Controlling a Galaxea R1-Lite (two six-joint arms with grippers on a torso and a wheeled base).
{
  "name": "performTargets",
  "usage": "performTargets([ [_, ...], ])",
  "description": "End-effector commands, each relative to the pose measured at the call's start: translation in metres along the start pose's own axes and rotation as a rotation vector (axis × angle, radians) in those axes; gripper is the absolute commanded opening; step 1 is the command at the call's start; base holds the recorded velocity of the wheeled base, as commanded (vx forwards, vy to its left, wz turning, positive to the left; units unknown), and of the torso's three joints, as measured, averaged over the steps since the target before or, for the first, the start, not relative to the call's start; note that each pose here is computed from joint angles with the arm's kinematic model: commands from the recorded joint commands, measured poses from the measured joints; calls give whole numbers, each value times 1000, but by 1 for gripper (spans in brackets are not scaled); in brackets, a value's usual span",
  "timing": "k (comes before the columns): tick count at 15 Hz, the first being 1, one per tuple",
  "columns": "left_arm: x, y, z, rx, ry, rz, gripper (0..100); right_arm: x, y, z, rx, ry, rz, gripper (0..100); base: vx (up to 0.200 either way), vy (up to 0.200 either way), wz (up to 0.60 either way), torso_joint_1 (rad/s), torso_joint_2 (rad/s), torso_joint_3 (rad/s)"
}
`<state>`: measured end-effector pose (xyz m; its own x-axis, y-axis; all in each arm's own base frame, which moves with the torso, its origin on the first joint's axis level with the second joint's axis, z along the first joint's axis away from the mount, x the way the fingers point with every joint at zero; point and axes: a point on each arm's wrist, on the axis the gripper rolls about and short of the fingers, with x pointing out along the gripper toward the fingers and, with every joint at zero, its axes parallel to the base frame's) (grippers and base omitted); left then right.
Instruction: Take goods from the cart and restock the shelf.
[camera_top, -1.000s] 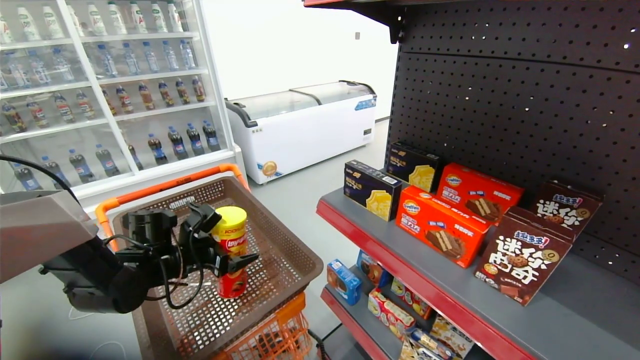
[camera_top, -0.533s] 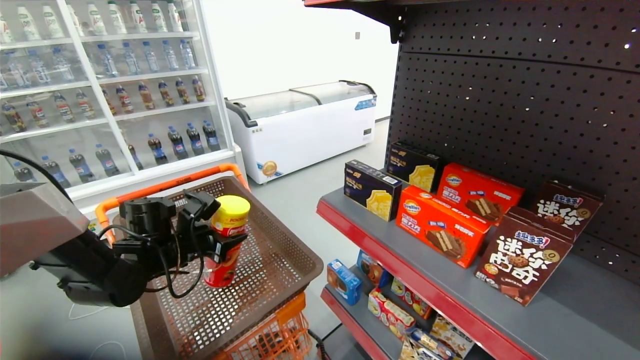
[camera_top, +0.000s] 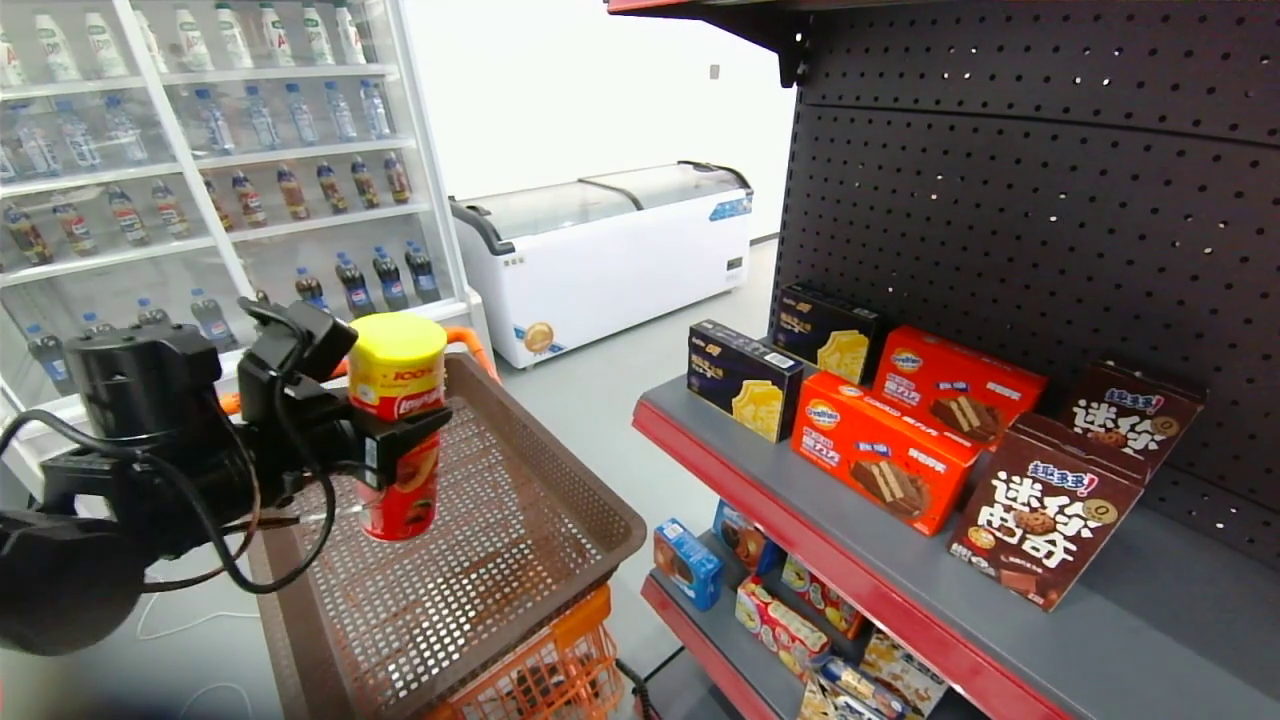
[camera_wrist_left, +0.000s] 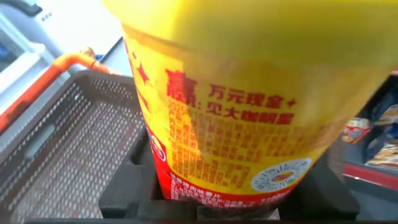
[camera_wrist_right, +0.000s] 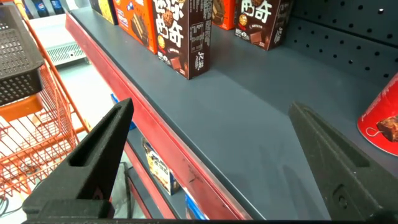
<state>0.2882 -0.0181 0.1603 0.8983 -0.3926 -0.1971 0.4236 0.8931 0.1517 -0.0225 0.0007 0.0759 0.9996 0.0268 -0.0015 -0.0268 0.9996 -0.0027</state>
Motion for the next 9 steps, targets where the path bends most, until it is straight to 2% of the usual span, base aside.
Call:
performTargets([
  [1,-103,-27,53,-49,-60,129,0,0,0,0,0,0,1,100,0,0,0,0,0,0],
  [2,-128,-37,51,-60,-44,141,0,0,0,0,0,0,1,100,0,0,0,0,0,0],
  [3,-144,-44,49,-60,-50,167,0,0,0,0,0,0,1,100,0,0,0,0,0,0],
  [5,-161,-51,39,-59,-61,212,0,0,0,0,0,0,1,100,0,0,0,0,0,0],
  [7,-189,-63,32,-47,-117,257,0,0,0,0,0,0,1,100,0,0,0,0,0,0],
  [8,-197,-67,25,-50,-121,264,0,0,0,0,0,0,1,100,0,0,0,0,0,0],
  [9,-207,-73,17,-71,-140,277,0,0,0,0,0,0,1,100,0,0,0,0,0,0],
])
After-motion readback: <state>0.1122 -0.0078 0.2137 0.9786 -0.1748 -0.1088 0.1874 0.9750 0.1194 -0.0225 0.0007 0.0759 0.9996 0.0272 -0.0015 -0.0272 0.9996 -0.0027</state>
